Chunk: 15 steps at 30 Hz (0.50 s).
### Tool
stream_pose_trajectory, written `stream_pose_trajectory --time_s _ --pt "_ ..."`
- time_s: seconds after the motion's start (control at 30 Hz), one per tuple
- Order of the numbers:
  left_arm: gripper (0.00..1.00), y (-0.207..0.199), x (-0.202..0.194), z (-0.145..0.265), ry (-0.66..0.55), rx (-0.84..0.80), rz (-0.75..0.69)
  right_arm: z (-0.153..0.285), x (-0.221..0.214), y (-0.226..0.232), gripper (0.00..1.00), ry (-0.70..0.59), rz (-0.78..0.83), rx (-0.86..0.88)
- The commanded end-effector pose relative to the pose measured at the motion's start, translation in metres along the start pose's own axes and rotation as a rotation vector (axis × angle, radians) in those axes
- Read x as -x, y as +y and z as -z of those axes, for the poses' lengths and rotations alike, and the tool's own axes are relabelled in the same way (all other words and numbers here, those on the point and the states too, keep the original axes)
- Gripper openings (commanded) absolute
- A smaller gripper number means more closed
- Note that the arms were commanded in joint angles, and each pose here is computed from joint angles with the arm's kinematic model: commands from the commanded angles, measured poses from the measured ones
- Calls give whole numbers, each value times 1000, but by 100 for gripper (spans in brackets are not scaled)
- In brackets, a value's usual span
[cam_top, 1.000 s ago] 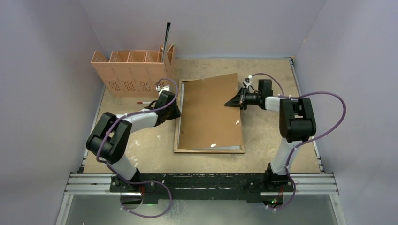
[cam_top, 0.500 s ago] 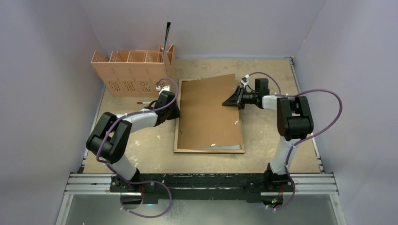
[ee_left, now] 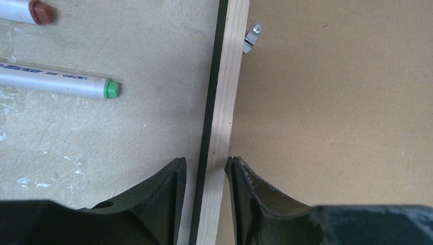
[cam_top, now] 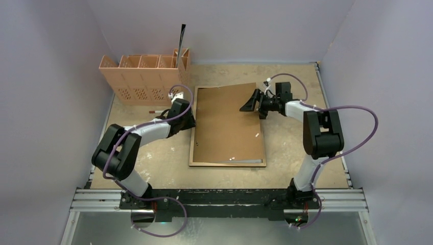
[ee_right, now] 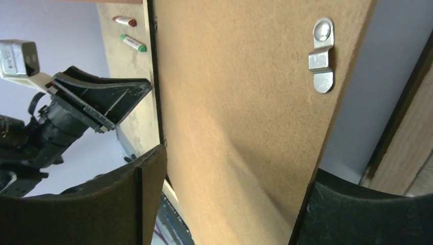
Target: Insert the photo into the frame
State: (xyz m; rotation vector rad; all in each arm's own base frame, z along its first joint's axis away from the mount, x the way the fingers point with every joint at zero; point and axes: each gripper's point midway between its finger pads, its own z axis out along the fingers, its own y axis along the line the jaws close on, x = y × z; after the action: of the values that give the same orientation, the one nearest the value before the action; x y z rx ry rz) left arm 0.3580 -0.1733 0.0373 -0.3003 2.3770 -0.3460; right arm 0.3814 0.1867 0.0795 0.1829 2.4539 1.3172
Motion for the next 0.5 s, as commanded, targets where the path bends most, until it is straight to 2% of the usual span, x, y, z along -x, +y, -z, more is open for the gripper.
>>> stream_pose_trajectory --time_s 0.0,0.2,0.47 --pt "39 -3 22 13 -71 -12 0 13 20 15 77 -72 108 -93" --pt "43 -7 25 26 -72 -37 -4 26 24 -4 78 -131 121 -246" --pt "60 3 13 18 -43 -17 -39 50 27 -22 78 -198 170 -412"
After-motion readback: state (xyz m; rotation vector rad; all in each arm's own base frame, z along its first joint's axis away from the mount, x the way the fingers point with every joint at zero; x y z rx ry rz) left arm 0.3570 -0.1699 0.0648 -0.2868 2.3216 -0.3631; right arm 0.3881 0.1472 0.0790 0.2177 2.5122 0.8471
